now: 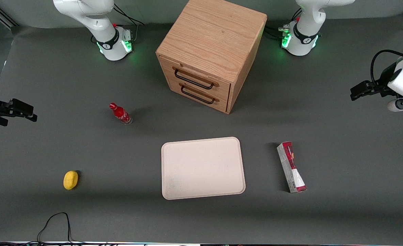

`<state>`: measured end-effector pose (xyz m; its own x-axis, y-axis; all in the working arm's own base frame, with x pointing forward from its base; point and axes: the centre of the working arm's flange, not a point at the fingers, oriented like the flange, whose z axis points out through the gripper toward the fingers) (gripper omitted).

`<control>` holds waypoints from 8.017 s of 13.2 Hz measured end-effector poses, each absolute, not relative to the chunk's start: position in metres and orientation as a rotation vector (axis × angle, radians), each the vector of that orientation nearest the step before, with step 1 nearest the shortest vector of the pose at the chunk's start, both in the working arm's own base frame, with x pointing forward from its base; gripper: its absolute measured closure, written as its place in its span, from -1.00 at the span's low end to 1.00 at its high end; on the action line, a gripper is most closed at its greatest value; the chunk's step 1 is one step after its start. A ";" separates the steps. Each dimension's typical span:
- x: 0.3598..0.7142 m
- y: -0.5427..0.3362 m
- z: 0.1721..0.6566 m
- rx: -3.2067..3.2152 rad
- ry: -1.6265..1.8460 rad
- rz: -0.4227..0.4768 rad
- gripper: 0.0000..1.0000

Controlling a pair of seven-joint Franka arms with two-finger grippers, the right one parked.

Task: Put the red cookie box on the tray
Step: 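Move the left gripper toward the red-and-white cookie box, then lower the left gripper over the cookie box and close on it, then lift the cookie box upright with the left gripper, then carry the cookie box over the white tray and lower it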

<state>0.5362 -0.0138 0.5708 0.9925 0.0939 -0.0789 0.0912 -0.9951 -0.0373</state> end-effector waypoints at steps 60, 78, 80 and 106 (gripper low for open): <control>0.679 -0.140 0.330 -3.147 -0.264 0.139 0.85; 0.660 -0.350 0.464 -3.265 -0.302 0.106 0.85; 0.670 -0.389 0.398 -3.269 -0.310 0.037 0.85; 0.679 -0.293 0.403 -3.103 -0.067 0.091 -1.00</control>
